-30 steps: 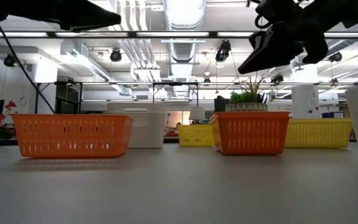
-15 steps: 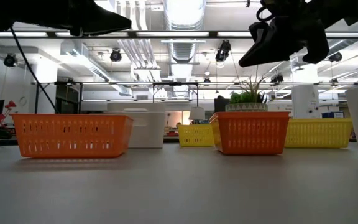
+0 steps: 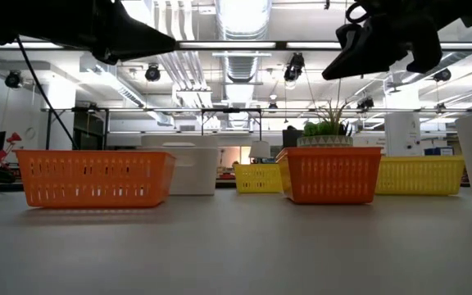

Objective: Stack baskets by color
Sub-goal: Stack the left orange bin on top of the right orange bin

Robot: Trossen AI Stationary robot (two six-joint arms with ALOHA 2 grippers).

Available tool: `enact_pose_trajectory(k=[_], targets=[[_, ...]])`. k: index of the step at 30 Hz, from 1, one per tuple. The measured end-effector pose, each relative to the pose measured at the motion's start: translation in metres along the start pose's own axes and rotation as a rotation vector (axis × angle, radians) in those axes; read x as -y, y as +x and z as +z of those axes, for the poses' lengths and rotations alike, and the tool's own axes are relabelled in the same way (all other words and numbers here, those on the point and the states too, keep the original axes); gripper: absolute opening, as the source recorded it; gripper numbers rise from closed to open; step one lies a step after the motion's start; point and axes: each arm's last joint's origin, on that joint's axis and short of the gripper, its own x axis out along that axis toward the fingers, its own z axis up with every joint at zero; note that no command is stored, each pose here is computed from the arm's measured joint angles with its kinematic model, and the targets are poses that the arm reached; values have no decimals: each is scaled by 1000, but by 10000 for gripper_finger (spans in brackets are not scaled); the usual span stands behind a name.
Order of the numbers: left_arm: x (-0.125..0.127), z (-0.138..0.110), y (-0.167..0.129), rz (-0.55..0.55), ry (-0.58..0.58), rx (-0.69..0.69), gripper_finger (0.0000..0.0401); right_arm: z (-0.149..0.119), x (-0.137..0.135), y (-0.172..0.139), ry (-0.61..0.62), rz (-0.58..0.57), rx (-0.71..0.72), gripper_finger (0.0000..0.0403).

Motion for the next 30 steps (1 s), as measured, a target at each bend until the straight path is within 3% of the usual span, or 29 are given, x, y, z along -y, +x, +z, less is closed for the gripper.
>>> enact_pose_trajectory(k=[22,30], targets=[[-5,-1,4,27,-46,-5,98,0,1,-2,50,-1,2,13],[-5,-1,4,27,-81,-5,98,0,1,-2,75,-1,3,65]])
